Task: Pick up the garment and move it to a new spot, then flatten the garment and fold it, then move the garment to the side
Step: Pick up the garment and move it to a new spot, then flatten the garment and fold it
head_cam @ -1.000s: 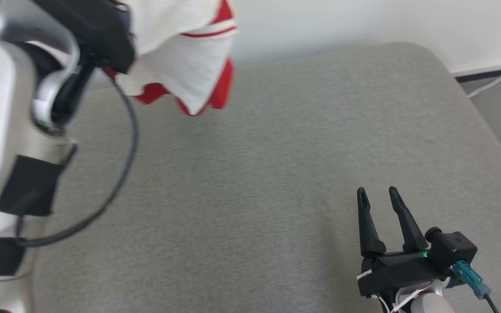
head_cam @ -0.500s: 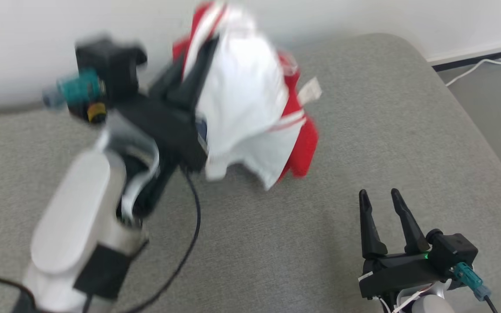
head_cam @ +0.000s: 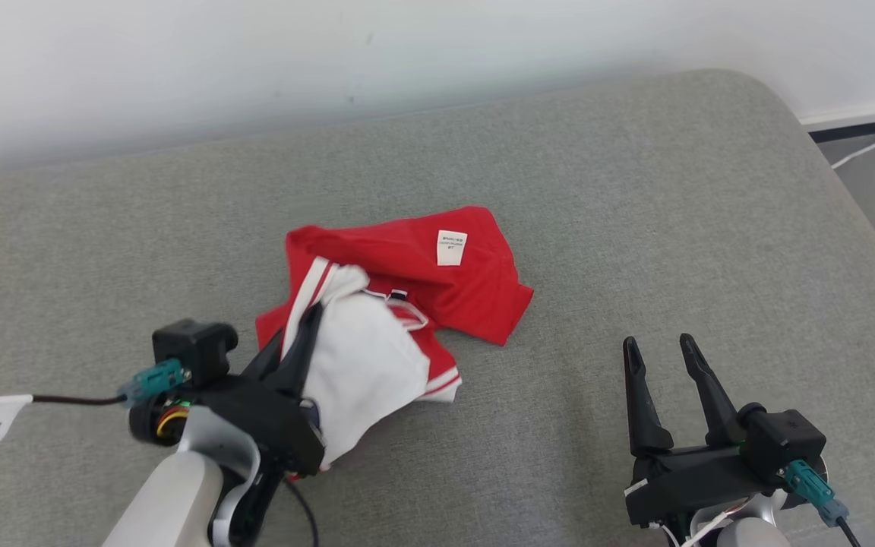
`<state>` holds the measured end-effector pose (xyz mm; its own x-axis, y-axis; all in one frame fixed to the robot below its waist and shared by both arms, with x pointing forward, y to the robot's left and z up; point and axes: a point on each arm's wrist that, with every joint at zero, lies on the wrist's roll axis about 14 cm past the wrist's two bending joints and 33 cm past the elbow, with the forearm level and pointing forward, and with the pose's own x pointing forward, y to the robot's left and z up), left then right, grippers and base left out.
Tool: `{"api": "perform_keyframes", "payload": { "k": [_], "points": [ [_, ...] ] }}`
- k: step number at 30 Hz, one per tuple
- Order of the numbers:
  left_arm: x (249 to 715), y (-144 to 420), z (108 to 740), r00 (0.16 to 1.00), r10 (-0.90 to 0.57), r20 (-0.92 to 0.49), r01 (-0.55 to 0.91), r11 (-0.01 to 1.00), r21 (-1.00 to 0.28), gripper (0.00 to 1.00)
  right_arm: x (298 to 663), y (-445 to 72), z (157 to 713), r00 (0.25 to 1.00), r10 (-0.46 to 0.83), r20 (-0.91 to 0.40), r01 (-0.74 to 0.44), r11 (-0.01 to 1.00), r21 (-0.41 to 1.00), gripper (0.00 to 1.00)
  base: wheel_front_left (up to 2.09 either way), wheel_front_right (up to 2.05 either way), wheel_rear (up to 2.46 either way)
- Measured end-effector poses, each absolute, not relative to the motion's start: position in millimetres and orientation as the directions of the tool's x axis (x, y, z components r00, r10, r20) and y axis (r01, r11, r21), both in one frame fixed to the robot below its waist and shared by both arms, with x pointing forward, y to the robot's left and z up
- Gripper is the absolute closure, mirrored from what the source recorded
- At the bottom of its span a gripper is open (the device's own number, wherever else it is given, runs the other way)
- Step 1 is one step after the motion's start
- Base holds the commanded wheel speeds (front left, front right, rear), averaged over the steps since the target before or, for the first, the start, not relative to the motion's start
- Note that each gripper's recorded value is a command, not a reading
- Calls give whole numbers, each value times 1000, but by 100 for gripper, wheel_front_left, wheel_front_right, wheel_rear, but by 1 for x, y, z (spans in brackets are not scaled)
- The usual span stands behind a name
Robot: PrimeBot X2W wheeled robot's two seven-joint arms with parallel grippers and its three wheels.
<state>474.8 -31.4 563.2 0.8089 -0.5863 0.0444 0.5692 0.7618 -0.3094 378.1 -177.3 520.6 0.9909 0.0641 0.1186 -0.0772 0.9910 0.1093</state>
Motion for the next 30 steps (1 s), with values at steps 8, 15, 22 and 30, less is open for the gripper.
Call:
{"api": "perform_keyframes", "payload": {
  "k": [8, 15, 22, 30],
  "points": [
    [478, -7, 547, 851, -525, 27, 512, 816, -267, 0, 380, -168, 523, 988, 92, 121, -105, 989, 106, 0, 0, 0, 0],
    [469, 8, 560, 877, -465, 121, 480, 842, -247, 0, 379, -161, 519, 988, 110, 109, -122, 986, 115, 0, 0, 0, 0],
    [440, 9, 560, 882, -451, 141, 472, 844, -254, 0, 380, -154, 517, 986, 129, 107, -142, 982, 125, 0, 0, 0, 0],
    [425, 19, 524, 900, -433, 46, 432, 875, -217, 0, 381, -150, 515, 985, 139, 101, -152, 980, 131, 0, 0, 0, 0]
  ]
}}
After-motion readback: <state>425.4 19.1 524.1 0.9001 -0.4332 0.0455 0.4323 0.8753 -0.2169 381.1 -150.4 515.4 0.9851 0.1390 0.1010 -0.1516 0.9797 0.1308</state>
